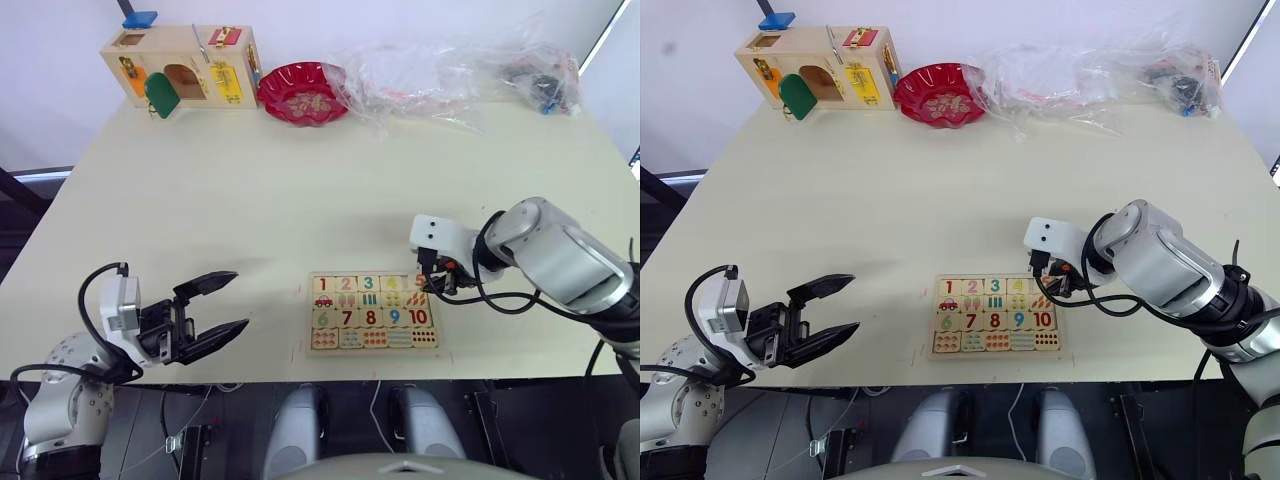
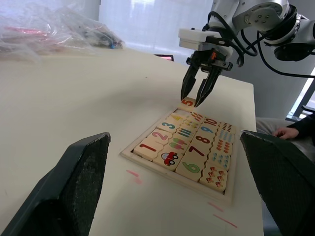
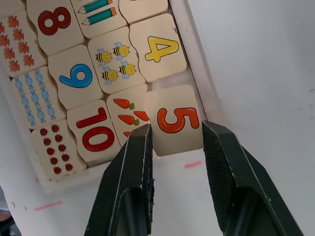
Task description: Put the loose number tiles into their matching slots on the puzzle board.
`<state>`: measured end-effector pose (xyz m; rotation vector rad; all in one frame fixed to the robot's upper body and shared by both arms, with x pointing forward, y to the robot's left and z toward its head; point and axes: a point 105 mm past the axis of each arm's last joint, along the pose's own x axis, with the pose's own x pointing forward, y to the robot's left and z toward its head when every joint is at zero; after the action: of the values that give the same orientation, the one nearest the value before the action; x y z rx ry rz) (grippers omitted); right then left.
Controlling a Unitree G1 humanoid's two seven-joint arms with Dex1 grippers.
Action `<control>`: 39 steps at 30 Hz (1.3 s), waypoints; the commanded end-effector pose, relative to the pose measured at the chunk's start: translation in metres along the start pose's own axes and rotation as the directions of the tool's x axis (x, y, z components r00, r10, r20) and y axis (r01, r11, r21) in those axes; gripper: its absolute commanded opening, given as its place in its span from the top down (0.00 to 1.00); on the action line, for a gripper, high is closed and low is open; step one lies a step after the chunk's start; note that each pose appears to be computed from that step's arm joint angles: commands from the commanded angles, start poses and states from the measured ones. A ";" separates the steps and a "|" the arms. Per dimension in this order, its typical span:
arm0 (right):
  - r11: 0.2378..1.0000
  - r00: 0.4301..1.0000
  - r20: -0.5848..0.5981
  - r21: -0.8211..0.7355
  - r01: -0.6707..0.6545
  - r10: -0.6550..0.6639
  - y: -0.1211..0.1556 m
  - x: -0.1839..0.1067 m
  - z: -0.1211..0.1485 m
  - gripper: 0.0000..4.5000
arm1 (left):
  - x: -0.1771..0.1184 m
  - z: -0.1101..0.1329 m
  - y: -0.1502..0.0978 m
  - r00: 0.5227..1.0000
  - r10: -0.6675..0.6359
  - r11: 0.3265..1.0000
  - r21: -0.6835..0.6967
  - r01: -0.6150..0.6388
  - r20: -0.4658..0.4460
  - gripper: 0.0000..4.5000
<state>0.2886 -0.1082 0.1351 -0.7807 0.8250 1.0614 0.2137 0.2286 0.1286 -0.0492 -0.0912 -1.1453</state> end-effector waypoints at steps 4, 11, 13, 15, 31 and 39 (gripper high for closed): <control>0.999 0.999 0.021 -0.032 0.031 -0.031 -0.002 -0.002 0.011 0.80 | -0.004 0.003 0.000 1.000 0.006 1.000 0.020 -0.006 -0.002 0.00; 0.999 0.999 0.012 -0.039 0.032 -0.031 -0.002 0.002 0.010 0.80 | -0.003 0.003 0.000 1.000 0.004 1.000 0.019 -0.004 -0.001 0.00; 0.999 1.000 0.008 -0.040 0.030 -0.029 -0.001 0.004 0.009 0.80 | -0.003 0.002 0.000 1.000 0.004 1.000 0.019 -0.004 -0.001 0.00; 0.999 0.999 0.007 -0.040 0.031 -0.031 -0.001 0.004 0.008 0.80 | -0.003 0.002 0.000 1.000 0.005 1.000 0.018 -0.005 -0.001 0.00; 0.997 1.000 -0.005 -0.070 0.024 -0.024 0.000 0.005 0.005 0.80 | -0.002 0.002 0.000 1.000 0.007 1.000 0.017 -0.007 0.002 0.00; 0.997 1.000 -0.007 -0.079 0.021 -0.021 0.000 0.005 0.005 0.80 | -0.001 0.001 0.000 1.000 0.008 1.000 0.016 -0.008 0.003 0.00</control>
<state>0.2915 -0.1041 0.1260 -0.8392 0.8113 1.0686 0.2137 0.2287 0.1271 -0.0487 -0.0862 -1.1399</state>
